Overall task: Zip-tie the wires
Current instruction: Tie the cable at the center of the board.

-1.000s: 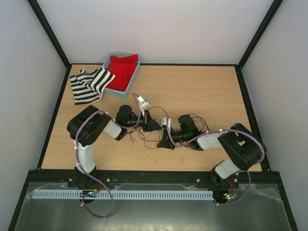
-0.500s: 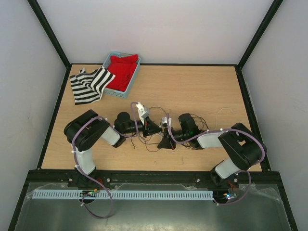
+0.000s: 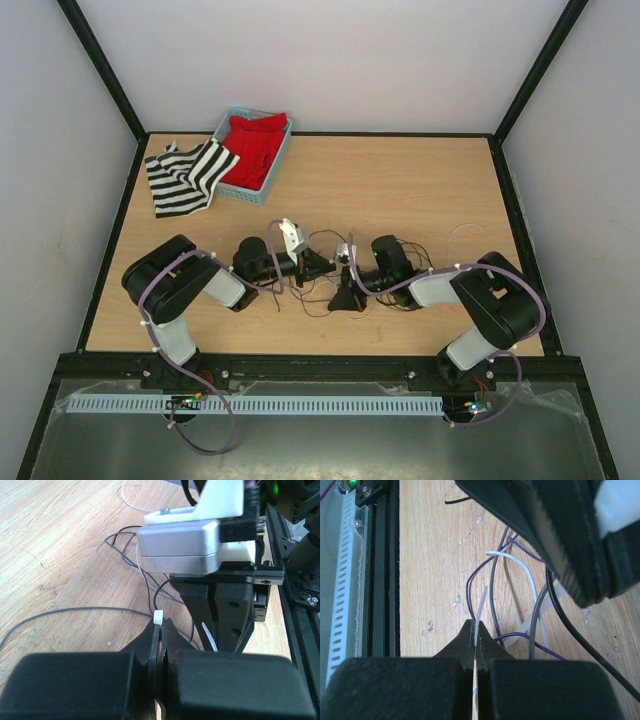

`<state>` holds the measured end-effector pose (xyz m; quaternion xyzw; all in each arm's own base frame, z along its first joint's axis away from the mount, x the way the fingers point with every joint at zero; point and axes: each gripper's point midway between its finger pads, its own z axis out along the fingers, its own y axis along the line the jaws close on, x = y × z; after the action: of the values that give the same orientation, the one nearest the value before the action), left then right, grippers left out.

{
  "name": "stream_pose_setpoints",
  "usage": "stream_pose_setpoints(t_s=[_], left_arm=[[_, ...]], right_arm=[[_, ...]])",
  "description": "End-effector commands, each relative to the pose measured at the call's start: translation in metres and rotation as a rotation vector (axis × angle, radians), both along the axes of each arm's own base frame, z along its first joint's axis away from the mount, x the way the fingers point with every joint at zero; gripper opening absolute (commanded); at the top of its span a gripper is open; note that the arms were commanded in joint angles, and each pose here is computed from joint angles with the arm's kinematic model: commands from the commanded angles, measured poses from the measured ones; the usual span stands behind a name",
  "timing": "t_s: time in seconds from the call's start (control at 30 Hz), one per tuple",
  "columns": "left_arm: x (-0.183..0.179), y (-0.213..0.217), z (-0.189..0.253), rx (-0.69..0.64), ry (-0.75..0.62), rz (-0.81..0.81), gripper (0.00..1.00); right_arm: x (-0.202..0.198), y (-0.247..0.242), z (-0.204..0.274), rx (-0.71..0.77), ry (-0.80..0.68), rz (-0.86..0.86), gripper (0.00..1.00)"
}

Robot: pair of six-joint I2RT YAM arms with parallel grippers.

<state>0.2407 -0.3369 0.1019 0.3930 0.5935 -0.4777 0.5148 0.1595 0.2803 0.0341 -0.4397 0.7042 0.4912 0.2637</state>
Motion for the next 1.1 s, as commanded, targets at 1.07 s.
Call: stream_pose_setpoints(t_s=[1.07], left_arm=[[-0.018,-0.005,0.021,0.002,-0.281,-0.027,0.00]], right_arm=[[-0.011,-0.005,0.010,0.039,0.151,0.145,0.00]])
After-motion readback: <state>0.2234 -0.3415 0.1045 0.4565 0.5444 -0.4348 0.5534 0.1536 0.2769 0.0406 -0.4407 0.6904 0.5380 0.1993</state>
